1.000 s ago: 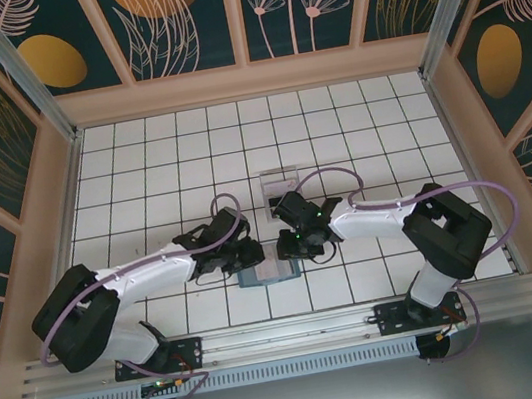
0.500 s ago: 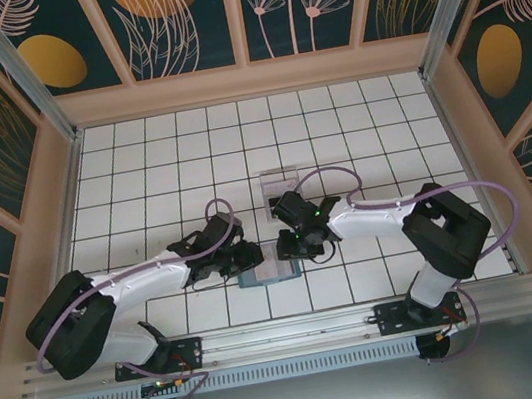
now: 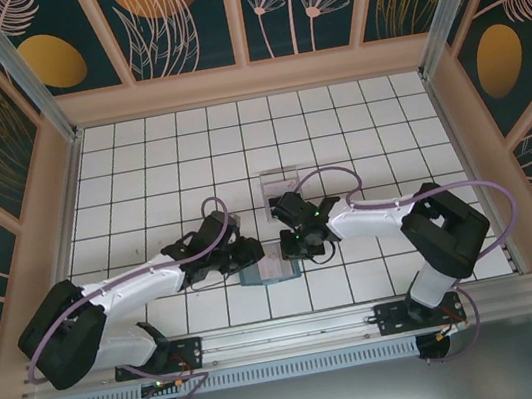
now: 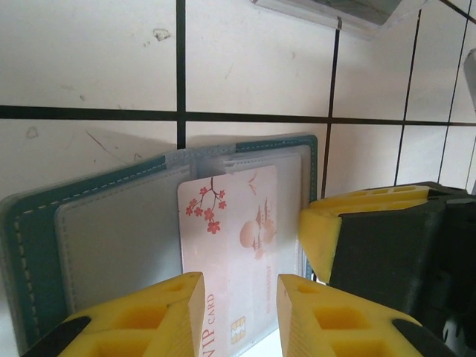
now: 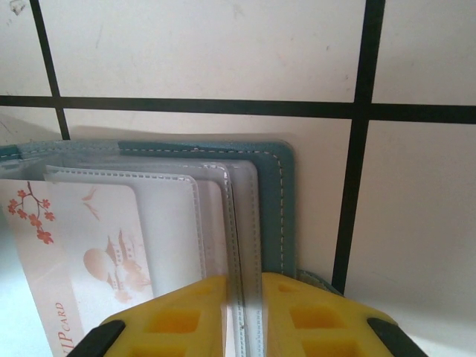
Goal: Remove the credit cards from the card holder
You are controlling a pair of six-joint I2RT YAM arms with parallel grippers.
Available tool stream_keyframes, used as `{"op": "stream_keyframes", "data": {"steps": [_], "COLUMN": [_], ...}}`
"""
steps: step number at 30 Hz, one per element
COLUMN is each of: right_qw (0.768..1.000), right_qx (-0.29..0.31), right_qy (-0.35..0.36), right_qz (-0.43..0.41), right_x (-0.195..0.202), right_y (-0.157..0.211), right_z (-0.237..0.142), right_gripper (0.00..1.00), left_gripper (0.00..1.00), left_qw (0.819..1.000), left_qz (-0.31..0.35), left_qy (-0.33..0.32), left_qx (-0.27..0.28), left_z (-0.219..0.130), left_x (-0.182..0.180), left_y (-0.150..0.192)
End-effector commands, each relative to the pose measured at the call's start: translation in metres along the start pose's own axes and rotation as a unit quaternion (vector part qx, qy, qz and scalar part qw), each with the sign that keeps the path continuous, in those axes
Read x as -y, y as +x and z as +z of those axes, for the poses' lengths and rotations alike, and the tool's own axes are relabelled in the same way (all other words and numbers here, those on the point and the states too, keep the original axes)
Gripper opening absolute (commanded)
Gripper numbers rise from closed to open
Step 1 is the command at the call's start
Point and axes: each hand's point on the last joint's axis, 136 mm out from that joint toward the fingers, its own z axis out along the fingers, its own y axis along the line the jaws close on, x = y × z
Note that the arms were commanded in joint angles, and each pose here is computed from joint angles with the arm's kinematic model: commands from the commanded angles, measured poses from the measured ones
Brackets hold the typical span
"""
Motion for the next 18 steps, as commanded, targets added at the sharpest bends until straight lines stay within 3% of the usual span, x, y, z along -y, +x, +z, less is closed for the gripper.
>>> {"op": "stream_keyframes", "data": {"steps": [1, 6, 18], "right_qw": [0.999, 0.999, 1.000], "right_qx": [-0.010, -0.014, -0.016], "right_qy": [0.033, 0.031, 0.026], "right_qz": [-0.002, -0.003, -0.002], "right_x": [0.014, 0.013, 0.012], "right_y": [0.007, 0.008, 0.009], "right_z": [0.009, 0.010, 0.011], "right_gripper": [0.19, 0.18, 0.18], "left_gripper": [0.33, 0.33, 0.34], "left_qw": [1.000, 0.999, 0.997], "left_qz": [-0.017, -0.038, -0.029], "left_qy": [0.014, 0.017, 0.050], "left_qx": [-0.009, -0.015, -0.048], "left_z": [0.006, 0.010, 0.019], "left_x": [-0.002, -0.017, -0.016], "left_y": [0.002, 0.007, 0.021]}}
